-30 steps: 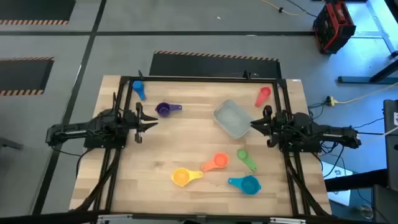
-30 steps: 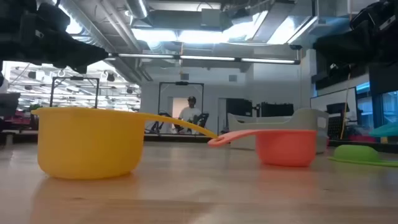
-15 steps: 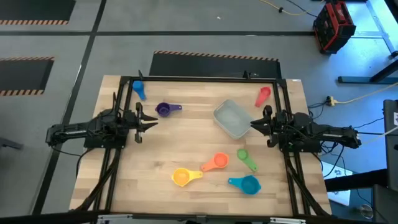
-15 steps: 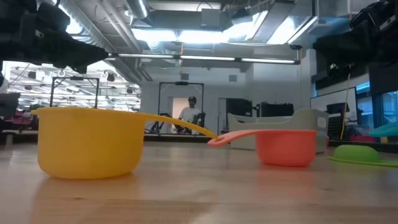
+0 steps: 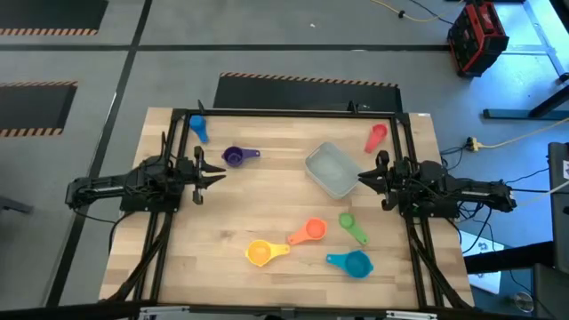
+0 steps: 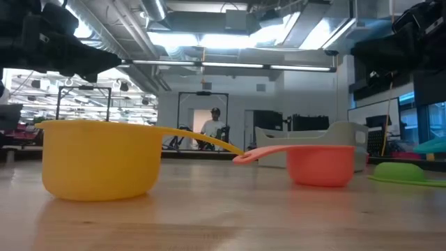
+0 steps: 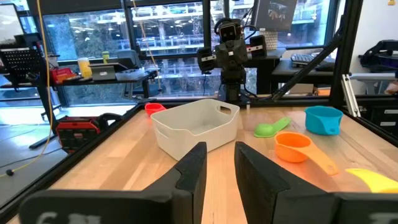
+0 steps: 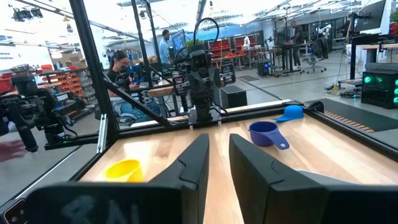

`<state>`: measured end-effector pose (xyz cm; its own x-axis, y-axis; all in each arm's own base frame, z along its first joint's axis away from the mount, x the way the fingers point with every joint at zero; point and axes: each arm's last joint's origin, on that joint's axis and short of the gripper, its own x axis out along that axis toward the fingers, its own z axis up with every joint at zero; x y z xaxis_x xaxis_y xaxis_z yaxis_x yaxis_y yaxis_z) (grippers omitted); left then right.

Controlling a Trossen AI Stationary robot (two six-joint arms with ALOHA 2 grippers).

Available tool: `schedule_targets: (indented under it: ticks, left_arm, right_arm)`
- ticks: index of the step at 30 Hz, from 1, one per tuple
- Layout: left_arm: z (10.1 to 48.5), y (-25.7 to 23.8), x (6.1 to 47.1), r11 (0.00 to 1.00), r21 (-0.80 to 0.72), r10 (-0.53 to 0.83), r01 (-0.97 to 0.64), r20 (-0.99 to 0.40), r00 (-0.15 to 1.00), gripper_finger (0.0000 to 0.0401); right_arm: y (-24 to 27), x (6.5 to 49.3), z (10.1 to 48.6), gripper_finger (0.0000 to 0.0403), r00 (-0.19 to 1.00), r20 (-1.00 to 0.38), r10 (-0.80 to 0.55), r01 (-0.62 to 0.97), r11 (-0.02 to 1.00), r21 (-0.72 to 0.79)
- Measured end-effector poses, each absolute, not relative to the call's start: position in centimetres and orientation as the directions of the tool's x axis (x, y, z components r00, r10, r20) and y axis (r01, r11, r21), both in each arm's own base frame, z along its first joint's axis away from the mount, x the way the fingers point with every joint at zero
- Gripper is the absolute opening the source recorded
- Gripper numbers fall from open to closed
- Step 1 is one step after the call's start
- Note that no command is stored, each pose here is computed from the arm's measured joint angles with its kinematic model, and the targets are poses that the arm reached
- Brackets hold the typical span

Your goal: Nest measuring cups in basket

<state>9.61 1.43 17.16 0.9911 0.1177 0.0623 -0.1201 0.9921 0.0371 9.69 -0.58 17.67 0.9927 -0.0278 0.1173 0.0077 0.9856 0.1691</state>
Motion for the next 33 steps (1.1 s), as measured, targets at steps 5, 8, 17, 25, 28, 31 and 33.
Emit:
schedule_targets:
  ticks: [5,8,17,25,28,31,33]
  left_arm:
    - [17.17,1.43,9.61,0.992,0.037,0.117,-0.12,0.063,0.991,0.0076]
    - [17.17,1.43,9.61,0.992,0.037,0.117,-0.12,0.063,0.991,0.0076]
    - [17.16,1.43,9.61,0.992,0.037,0.117,-0.12,0.062,0.991,0.0076]
    - [17.17,1.43,9.61,0.992,0.037,0.117,-0.119,0.062,0.991,0.0076]
    - [17.17,1.43,9.61,0.992,0.037,0.117,-0.12,0.063,0.991,0.0076]
    - [17.16,1.43,9.61,0.992,0.037,0.117,-0.119,0.062,0.991,0.0076]
    - [17.16,1.43,9.61,0.992,0.038,0.117,-0.12,0.062,0.991,0.0076]
  right_arm:
    - [-0.58,9.69,17.67,0.0068,0.993,0.117,-0.027,0.007,0.986,0.169]
    - [-0.58,9.68,17.67,0.0068,0.993,0.118,-0.028,0.008,0.986,0.166]
    - [-0.58,9.69,17.68,0.0068,0.993,0.117,-0.028,0.008,0.986,0.167]
    - [-0.58,9.68,17.73,0.0068,0.992,0.122,-0.028,0.013,0.993,0.12]
    - [-0.58,9.68,17.71,0.0068,0.992,0.122,-0.028,0.013,0.993,0.118]
    - [-0.58,9.68,17.72,0.0068,0.992,0.122,-0.028,0.013,0.992,0.124]
    - [-0.58,9.68,17.72,0.0068,0.992,0.122,-0.028,0.012,0.992,0.127]
